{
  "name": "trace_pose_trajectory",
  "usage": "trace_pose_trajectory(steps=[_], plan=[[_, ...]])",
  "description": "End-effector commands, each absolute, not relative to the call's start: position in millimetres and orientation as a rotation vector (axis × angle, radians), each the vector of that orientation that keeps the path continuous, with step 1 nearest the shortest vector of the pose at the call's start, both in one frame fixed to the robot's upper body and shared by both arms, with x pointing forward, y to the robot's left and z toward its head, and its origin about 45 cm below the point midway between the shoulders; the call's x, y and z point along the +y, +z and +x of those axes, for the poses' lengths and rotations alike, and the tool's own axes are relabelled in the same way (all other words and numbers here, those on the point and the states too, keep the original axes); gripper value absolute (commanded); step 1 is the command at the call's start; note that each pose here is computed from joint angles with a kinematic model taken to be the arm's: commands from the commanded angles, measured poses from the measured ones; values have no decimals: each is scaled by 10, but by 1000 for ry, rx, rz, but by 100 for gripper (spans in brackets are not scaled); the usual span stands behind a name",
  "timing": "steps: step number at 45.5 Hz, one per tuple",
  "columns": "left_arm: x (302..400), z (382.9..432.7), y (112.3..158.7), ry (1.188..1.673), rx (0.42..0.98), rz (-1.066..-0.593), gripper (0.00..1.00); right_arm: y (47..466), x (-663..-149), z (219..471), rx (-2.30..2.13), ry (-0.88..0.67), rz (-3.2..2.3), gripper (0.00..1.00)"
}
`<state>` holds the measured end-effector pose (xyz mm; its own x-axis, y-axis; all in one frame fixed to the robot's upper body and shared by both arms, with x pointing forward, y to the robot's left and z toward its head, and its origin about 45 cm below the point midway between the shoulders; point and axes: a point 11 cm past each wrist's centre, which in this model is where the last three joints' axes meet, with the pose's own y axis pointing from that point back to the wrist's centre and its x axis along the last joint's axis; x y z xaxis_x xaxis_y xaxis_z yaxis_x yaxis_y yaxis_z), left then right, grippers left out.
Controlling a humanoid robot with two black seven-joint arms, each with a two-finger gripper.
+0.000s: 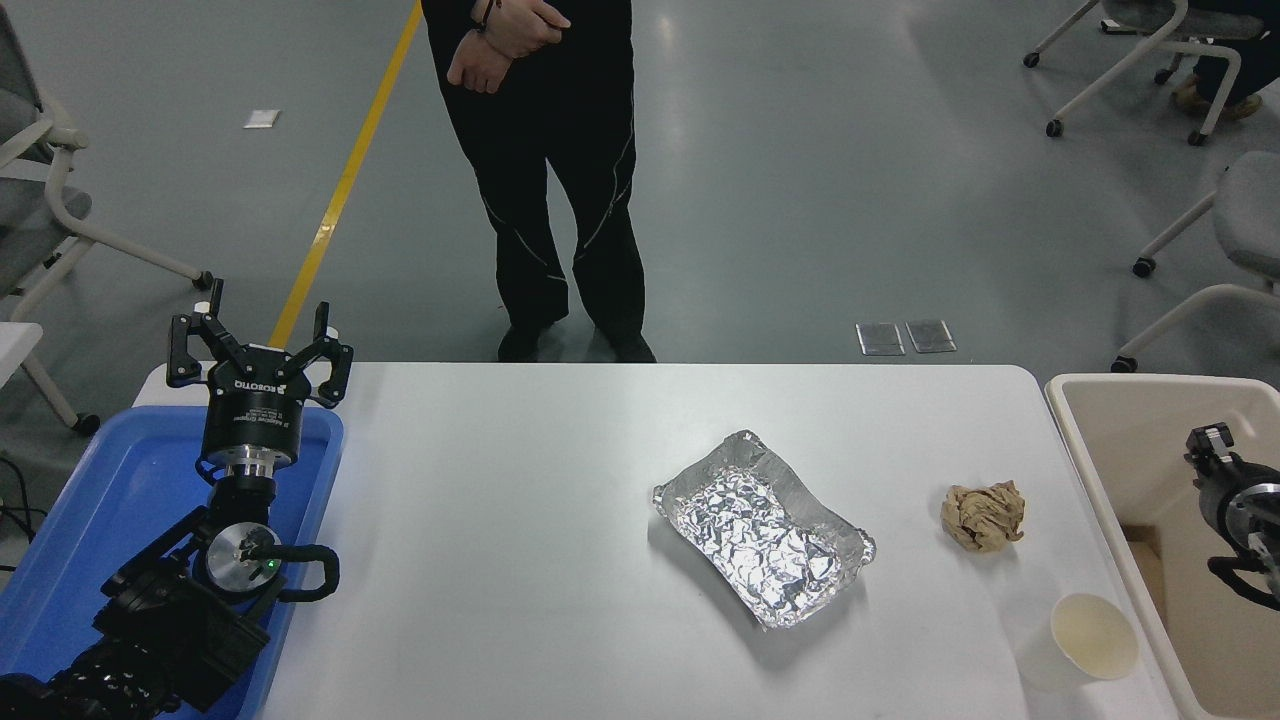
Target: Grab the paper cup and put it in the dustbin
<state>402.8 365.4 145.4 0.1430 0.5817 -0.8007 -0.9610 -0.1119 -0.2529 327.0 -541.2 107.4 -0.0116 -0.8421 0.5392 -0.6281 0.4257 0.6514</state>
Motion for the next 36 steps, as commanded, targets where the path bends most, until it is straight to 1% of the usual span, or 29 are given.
trace_pose_trajectory(steps=[1,4,8,14,17,23,24,28,33,36], plan=[[3647,4029,1458,1404,515,-967,99,1361,-5338,3220,-1712,-338,1383,100],[3639,4029,1455,1403,517,-968,99,1454,-5265,3229,-1712,-354,1424,100],[3645,4029,1456,1403,517,-966,99,1530,-5156,3325,-1705,-344,1464,100],[3650,4027,1454,1406,515,-967,99,1480,-4999,3338,-1655,-344,1505,100],[3650,4027,1454,1406,515,-967,99,1499,-4914,3388,-1629,-328,1527,100],[3643,4034,1462,1402,516,-967,99,1612,-4809,3568,-1559,-242,1523,100],[3638,4029,1454,1403,518,-967,99,1637,-4800,3605,-1539,-213,1509,100],[3648,4027,1453,1405,516,-965,99,1637,-4764,3636,-1404,-126,1454,100],[3642,4034,1464,1401,516,-968,99,1730,-4556,3834,-1372,-80,1479,100],[3635,4034,1461,1400,517,-968,99,1765,-4425,3922,-1324,-46,1492,100]])
